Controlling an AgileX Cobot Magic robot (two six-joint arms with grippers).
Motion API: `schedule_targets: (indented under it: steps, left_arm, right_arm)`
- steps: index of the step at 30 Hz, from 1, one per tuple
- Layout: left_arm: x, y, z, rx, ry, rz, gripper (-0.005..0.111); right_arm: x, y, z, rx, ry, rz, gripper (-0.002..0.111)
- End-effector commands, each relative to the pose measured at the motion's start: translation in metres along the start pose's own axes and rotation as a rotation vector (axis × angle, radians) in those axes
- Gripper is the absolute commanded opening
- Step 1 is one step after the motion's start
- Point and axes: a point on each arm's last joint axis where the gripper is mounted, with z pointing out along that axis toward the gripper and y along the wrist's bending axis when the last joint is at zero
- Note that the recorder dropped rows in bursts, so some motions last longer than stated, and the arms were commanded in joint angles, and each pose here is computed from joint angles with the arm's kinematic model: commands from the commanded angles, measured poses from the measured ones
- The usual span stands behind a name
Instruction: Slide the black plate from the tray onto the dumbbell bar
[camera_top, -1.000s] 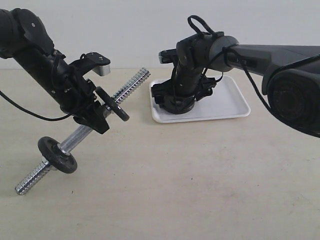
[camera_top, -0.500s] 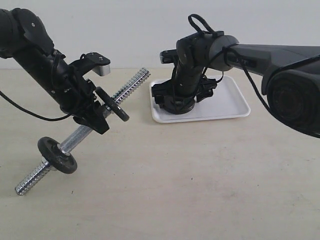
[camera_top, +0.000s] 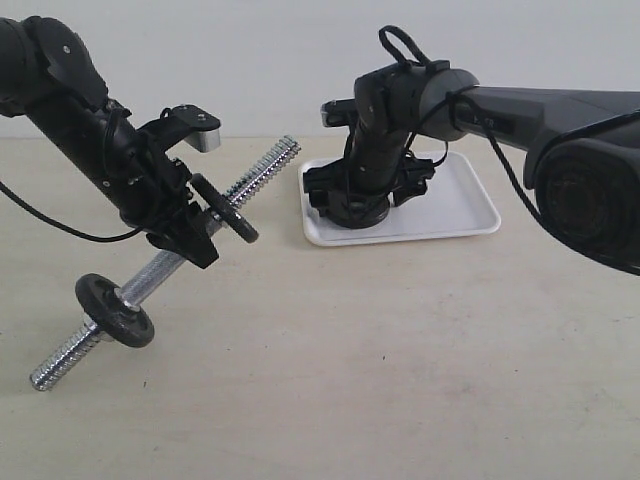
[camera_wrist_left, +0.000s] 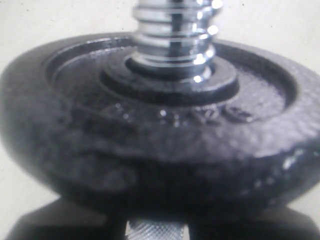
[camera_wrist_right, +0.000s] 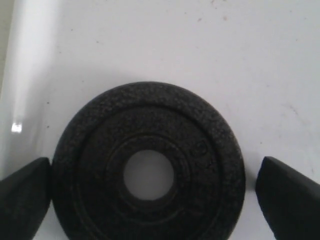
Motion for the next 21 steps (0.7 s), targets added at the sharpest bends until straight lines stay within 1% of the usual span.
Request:
schedule_targets:
  steps: [1, 19, 20, 21]
  left_arm:
    - [-0.0163, -0.0101, -0.0288, 0.006, -0.121, -0.034, 0.004]
    - [-0.0163, -0.0101, -0.0288, 0.006, -0.121, -0.034, 0.004]
    - [-0.0163, -0.0101, -0.0288, 0.006, -0.121, -0.034, 0.004]
    - [-0.0163, -0.0101, -0.0288, 0.006, -0.121, -0.034, 0.004]
  right_arm:
    - [0.0156, 0.0022, 0.0184, -0.042, 0.094, 0.076, 0.105]
    - [0.0149, 0.0018, 0.0185, -0.039, 0.086, 0.065, 0.105]
    - [0.0148, 0.0018, 0.0185, -0.039, 0.086, 0.065, 0.105]
    - [0.0152, 0.0017, 0.0184, -0.038, 0.089, 0.065, 0.101]
